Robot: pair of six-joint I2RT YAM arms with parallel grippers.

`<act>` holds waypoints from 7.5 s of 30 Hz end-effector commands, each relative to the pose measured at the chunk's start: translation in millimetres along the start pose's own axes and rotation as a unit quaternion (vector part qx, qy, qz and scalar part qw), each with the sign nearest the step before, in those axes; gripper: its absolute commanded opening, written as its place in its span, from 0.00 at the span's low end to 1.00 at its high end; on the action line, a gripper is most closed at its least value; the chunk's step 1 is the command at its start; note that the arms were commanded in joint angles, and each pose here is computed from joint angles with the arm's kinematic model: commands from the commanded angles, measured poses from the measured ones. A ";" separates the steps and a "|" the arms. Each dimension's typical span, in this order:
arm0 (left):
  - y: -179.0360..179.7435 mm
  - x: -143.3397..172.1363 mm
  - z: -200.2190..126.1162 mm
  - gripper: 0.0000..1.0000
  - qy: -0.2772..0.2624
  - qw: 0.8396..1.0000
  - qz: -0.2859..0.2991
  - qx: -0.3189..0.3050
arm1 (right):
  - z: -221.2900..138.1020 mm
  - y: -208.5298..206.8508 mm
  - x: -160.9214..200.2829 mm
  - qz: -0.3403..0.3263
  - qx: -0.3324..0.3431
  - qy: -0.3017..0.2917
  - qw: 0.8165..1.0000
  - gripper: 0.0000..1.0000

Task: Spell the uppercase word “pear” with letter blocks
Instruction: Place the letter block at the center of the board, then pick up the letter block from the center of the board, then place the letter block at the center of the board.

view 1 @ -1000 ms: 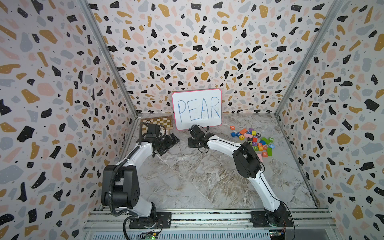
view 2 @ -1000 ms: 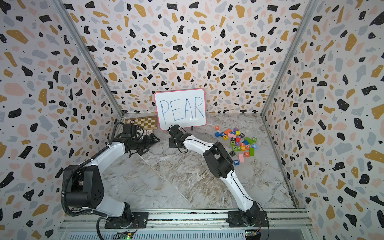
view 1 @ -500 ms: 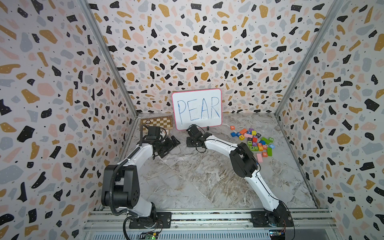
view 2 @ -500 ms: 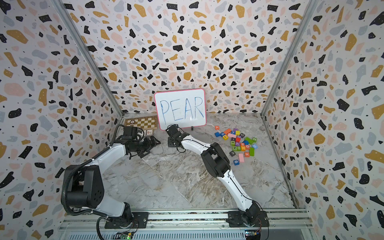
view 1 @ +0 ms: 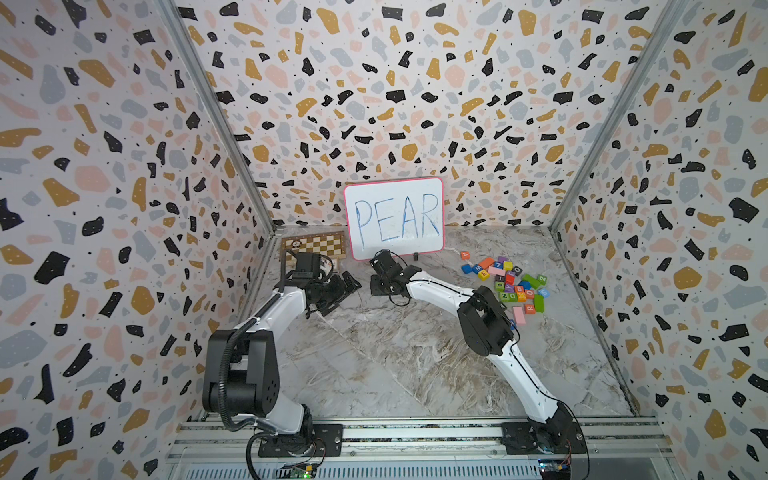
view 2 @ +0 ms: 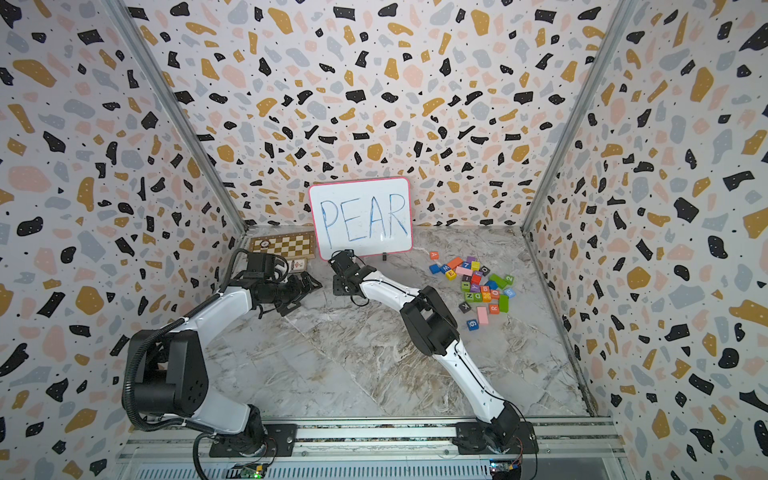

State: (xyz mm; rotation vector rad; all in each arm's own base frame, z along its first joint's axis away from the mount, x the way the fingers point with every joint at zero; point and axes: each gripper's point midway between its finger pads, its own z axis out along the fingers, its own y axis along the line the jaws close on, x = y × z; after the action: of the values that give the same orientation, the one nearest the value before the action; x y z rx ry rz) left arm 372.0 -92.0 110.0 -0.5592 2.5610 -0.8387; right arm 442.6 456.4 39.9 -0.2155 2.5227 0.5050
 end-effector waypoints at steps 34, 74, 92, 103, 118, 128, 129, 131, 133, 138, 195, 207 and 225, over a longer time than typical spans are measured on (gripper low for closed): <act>-45.7 22.5 -10.9 0.99 0.026 0.997 0.062 0.050 | -106.8 -2.8 -58.0 -0.094 -0.032 -0.050 0.994 0.58; -154.2 77.0 84.1 1.00 0.151 0.971 0.172 0.069 | -147.8 -342.6 -77.3 -0.042 0.133 -0.010 0.990 0.43; -153.3 83.9 86.7 1.00 0.156 0.970 0.171 0.068 | -127.7 -351.4 -57.3 -0.040 0.134 0.017 0.990 0.43; -152.7 87.1 88.4 1.00 0.158 0.970 0.171 0.067 | -121.1 -355.1 -50.5 -0.040 0.137 0.027 0.989 0.45; -151.7 90.2 88.2 1.00 0.159 0.970 0.171 0.065 | -117.6 -353.9 -46.2 -0.038 0.130 0.031 0.990 0.47; -152.4 91.8 86.3 1.00 0.159 0.970 0.171 0.065 | -116.2 -352.8 -44.0 -0.036 0.125 0.034 0.991 0.46; -152.1 92.1 86.3 1.00 0.159 0.970 0.171 0.065 | -115.5 -352.9 -42.5 -0.036 0.125 0.035 0.991 0.46; -151.9 92.9 86.6 1.00 0.160 0.970 0.171 0.065 | -114.3 -353.1 -41.3 -0.037 0.125 0.037 0.991 0.46; -152.7 93.1 86.0 1.00 0.159 0.970 0.171 0.065 | -113.6 -353.9 -40.4 -0.035 0.125 0.038 0.991 0.46; -153.0 93.8 85.8 1.00 0.159 0.970 0.171 0.065 | -111.7 -353.2 -38.5 -0.036 0.124 0.041 0.991 0.45; -128.5 85.7 47.3 1.00 0.138 0.978 0.138 0.072 | -132.9 -271.6 -15.2 0.037 0.160 0.023 0.986 0.27; -91.7 70.4 31.4 1.00 0.126 0.985 0.089 0.072 | -107.4 -187.1 -10.6 0.027 0.119 0.019 0.992 0.26; -57.8 42.3 22.3 0.99 0.113 0.990 0.040 0.070 | -57.3 -82.6 -13.3 -0.020 0.051 0.025 0.998 0.26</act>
State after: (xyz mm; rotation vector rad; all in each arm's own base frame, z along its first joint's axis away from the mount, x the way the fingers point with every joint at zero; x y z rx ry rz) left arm 363.8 -166.2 115.2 -0.3546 2.6884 -1.0735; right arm 447.1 347.4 52.0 -0.2453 2.5897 0.3226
